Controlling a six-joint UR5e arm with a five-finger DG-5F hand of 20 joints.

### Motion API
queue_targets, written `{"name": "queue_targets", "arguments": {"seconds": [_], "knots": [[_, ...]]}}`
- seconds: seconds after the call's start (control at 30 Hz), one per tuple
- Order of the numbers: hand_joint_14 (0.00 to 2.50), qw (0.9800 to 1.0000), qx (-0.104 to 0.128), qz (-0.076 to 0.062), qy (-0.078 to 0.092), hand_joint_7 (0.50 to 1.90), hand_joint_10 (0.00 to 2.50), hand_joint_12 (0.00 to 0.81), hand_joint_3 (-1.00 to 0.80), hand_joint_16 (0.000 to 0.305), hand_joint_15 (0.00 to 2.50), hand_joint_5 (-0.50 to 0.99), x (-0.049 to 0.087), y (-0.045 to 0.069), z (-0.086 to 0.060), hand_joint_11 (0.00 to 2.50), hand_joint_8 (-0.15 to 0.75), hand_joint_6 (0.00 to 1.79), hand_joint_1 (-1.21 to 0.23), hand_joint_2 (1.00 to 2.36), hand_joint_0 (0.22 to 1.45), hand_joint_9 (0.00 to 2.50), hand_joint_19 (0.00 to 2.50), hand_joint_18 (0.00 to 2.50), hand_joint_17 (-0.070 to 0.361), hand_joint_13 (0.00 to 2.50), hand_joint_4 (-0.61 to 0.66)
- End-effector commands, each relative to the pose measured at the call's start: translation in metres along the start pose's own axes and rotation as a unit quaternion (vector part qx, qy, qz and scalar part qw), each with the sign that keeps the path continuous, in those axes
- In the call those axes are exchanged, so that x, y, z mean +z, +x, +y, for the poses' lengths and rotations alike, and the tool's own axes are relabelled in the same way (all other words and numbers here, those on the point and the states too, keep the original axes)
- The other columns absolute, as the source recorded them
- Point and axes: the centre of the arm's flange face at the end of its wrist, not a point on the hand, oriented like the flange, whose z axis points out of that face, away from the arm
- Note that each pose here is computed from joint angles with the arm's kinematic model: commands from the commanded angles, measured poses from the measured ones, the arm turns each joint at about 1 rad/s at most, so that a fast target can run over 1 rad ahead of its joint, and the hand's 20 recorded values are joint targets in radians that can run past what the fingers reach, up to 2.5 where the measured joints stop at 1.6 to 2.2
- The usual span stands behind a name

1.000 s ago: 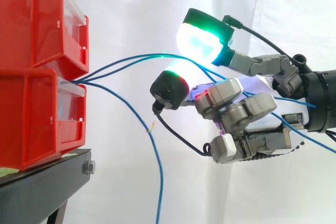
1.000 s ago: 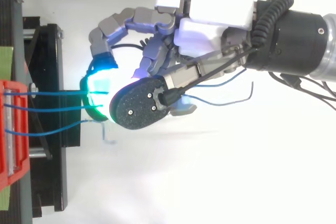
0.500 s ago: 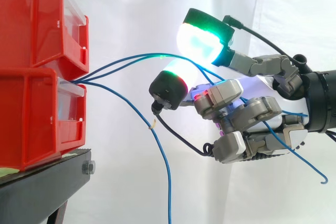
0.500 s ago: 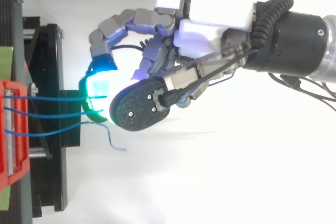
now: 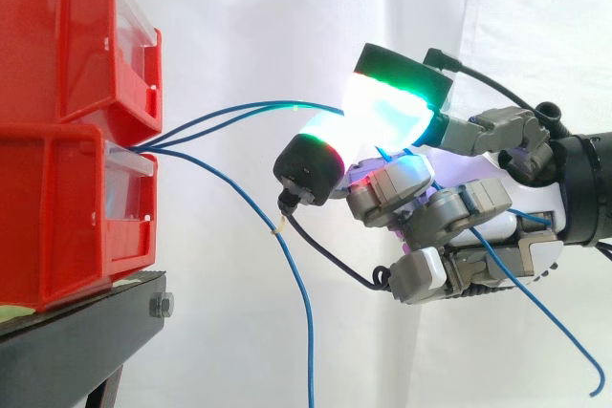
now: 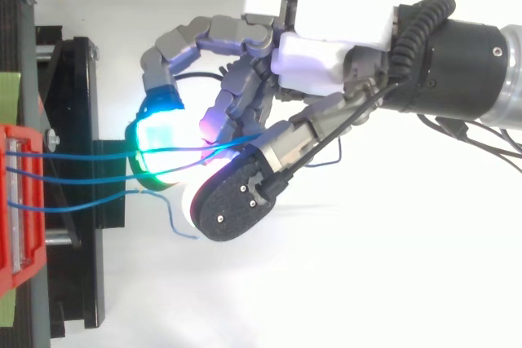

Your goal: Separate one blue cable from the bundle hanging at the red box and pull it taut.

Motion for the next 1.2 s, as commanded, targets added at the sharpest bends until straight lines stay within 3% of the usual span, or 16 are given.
{"name": "queue_targets", "arguments": {"seconds": [0.0, 0.13, 0.3, 0.37, 0.47, 0.53, 0.6, 0.8, 1.0, 1.07, 1.17], "knots": [[0.42, 1.0000, 0.000, 0.000, 0.000, 1.17, 0.01, 0.339, -0.50, 0.050, 1.78, -0.21, -0.0001, 0.0000, -0.0002, 1.57, 0.250, 0.87, -0.99, 1.00, 0.63, 1.13, 0.78, 1.03, 0.111, 1.40, -0.01], [0.34, 1.0000, 0.000, 0.001, 0.000, 1.12, 0.01, 0.365, -0.50, 0.054, 1.73, -0.20, -0.0001, 0.0002, -0.0002, 1.56, 0.278, 0.86, -0.86, 1.00, 0.53, 1.17, 0.78, 1.04, 0.121, 1.42, 0.05], [0.27, 1.0000, 0.000, 0.001, 0.000, 1.09, 0.01, 0.366, -0.50, 0.055, 1.72, -0.20, -0.0001, 0.0002, -0.0002, 1.53, 0.283, 0.84, -0.75, 1.00, 0.53, 1.19, 0.78, 1.04, 0.124, 1.43, 0.06], [0.21, 1.0000, 0.000, 0.001, 0.000, 1.10, 0.01, 0.347, -0.50, 0.052, 1.76, -0.20, -0.0001, 0.0002, -0.0002, 1.53, 0.269, 0.84, -0.71, 1.00, 0.59, 1.19, 0.80, 1.02, 0.118, 1.44, 0.05], [0.15, 1.0000, 0.000, 0.001, 0.001, 1.14, 0.01, 0.336, -0.48, 0.052, 1.80, -0.20, -0.0003, 0.0000, -0.0009, 1.54, 0.267, 0.84, -0.76, 1.00, 0.65, 1.19, 0.80, 1.02, 0.116, 1.45, 0.03], [0.07, 1.0000, 0.000, 0.001, 0.000, 1.20, 0.01, 0.341, -0.37, 0.052, 1.81, -0.20, -0.0001, 0.0002, -0.0002, 1.53, 0.259, 0.84, -0.85, 1.01, 0.68, 1.18, 0.78, 1.01, 0.117, 1.46, 0.01], [0.01, 1.0000, 0.000, 0.001, 0.000, 1.17, 0.01, 0.346, -0.33, 0.052, 1.82, -0.20, -0.0001, 0.0002, -0.0002, 1.53, 0.262, 0.85, -0.89, 1.01, 0.72, 1.16, 0.77, 1.01, 0.118, 1.46, 0.00], [0.01, 1.0000, 0.000, 0.001, 0.000, 1.16, 0.01, 0.361, -0.50, 0.052, 1.76, -0.20, -0.0003, 0.0004, 0.0009, 1.49, 0.259, 0.86, -0.96, 1.00, 0.80, 1.13, 0.73, 1.00, 0.117, 1.41, 0.00], [0.01, 1.0000, 0.000, 0.001, 0.000, 1.18, 0.01, 0.355, -0.50, 0.051, 1.67, -0.20, -0.0001, 0.0002, -0.0002, 1.44, 0.239, 0.85, -1.01, 1.00, 0.66, 1.10, 0.70, 0.96, 0.114, 1.34, -0.04], [0.01, 1.0000, 0.000, 0.001, 0.000, 1.14, 0.01, 0.375, -0.50, 0.054, 1.66, -0.20, -0.0006, 0.0002, 0.0002, 1.44, 0.258, 0.85, -0.96, 1.00, 0.53, 1.11, 0.72, 0.97, 0.122, 1.35, -0.01], [0.00, 1.0000, 0.000, 0.001, 0.001, 1.06, 0.01, 0.405, -0.50, 0.059, 1.62, -0.20, -0.0003, 0.0000, -0.0009, 1.42, 0.299, 0.84, -0.76, 1.00, 0.47, 1.15, 0.74, 1.01, 0.133, 1.37, 0.05]]}}
